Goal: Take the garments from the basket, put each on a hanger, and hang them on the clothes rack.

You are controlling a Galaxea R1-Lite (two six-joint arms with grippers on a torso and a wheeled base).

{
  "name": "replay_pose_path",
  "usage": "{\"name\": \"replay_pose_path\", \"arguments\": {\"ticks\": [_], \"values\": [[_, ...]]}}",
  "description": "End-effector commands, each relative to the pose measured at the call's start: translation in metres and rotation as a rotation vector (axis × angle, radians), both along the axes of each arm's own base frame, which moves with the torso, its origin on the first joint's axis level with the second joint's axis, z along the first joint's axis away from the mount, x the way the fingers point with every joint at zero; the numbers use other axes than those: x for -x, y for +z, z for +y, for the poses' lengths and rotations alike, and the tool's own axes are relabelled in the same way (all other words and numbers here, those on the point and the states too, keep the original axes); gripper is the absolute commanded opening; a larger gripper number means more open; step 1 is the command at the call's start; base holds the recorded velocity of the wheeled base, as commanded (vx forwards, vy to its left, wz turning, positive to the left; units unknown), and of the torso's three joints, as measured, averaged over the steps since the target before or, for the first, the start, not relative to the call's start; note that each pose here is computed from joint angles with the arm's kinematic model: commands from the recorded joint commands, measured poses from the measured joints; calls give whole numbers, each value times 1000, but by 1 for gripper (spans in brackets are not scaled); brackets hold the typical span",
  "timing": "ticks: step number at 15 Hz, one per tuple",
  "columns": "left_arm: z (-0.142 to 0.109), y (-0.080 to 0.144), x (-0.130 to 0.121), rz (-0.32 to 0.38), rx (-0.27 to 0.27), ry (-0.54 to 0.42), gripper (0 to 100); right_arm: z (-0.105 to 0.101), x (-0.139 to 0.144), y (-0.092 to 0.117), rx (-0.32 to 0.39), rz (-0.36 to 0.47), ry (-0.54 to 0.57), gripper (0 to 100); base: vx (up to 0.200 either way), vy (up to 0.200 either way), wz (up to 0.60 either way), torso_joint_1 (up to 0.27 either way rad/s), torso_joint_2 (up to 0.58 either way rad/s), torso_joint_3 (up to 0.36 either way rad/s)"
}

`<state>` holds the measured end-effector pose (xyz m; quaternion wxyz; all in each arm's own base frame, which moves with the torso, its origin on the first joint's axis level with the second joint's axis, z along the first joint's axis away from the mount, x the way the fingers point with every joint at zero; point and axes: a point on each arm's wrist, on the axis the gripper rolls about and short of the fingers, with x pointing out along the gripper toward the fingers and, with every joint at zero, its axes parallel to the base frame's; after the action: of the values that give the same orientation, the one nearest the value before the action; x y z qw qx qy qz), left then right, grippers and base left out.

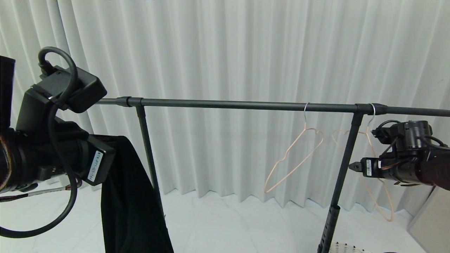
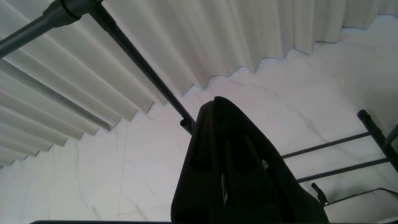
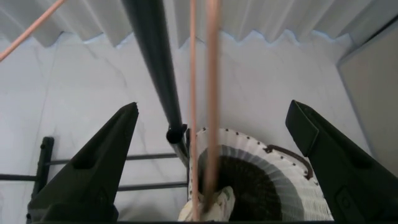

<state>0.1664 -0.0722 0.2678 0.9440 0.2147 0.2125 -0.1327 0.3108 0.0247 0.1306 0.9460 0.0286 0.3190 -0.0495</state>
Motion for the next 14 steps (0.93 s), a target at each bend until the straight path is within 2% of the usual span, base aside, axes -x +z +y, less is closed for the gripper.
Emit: {"name": "replay_pose_path", "arguments": {"ticks": [1,3,4,8,11,14], "values": [[0,0,0,-1,0,2,0,1,-2,-5,-1,16,-2,100,0,0,0,0,0,0],[0,0,0,-2,0,1,0,-1,-2,-6,-3,17,-9,100,0,0,0,0,0,0],[0,0,0,-2,-1,1,0,-2,-2,-6,-11,17,-18,0,0,0,0,0,0,0],[1,3,0,-17,6,1,0,-2,-1,-2,-11,5,-23,0,0,0,0,0,0,0],[1,5,-4,-49,16,12,0,-1,4,8,-14,-27,-18,0,0,0,0,0,0,0],[3,2,-4,-41,12,21,0,-2,12,22,-20,-74,-19,0,0,0,0,0,0,0]]}}
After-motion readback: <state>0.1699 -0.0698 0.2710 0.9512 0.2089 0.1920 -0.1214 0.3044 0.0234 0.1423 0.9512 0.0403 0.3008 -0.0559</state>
